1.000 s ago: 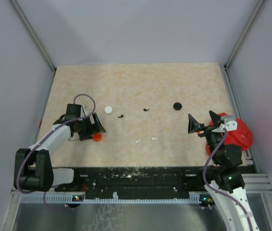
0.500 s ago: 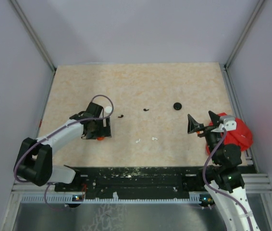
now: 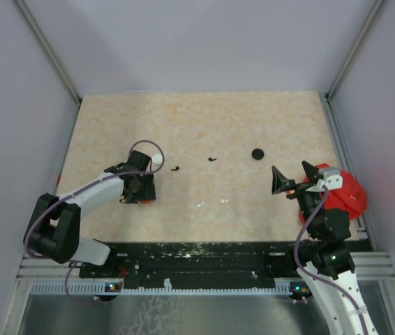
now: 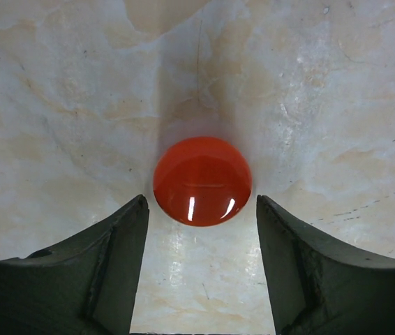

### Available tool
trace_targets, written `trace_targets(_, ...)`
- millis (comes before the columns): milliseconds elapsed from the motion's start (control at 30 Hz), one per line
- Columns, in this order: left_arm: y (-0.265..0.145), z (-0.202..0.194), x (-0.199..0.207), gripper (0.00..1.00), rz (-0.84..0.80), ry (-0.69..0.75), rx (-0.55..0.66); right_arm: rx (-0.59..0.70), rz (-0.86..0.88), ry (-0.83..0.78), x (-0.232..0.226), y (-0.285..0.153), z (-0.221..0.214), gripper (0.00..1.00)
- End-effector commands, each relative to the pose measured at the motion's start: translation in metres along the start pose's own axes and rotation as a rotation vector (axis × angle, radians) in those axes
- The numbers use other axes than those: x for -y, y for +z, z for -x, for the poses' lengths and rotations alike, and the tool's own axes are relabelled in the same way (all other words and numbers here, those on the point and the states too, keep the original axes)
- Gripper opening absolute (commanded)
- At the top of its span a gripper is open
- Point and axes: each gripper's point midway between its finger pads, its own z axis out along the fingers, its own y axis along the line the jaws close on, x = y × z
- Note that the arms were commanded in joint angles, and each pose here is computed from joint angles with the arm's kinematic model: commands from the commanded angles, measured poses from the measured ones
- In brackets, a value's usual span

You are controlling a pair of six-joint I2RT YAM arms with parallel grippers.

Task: Insert the wireless bluetooth earbuds into the charging case
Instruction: Pick up the charging case at the center of the board.

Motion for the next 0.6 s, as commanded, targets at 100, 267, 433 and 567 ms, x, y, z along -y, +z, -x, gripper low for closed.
trace_targets(100,0.0069,-0.0029,0.0003,0.63,0.005,0.030,-0.015,0.059,0.019,-0.001,-0.0041,-0.0008,0.0168,0.99)
trace_targets(267,0.0089,-0.0031,-0.0007,0.60,0.010,0.034,-0.015,0.057,0.023,-0.001,-0.0049,-0.0007,0.0164,0.99)
trace_targets(433,0.0116,-0.0041,-0.0006,0.59,0.014,0.049,-0.025,0.057,0.025,-0.001,-0.0053,-0.0007,0.0166,0.98)
trace_targets(567,0.0115,-0.0027,0.0014,0.54,0.003,0.057,-0.019,0.058,0.029,-0.001,-0.0061,-0.0007,0.0173,0.98)
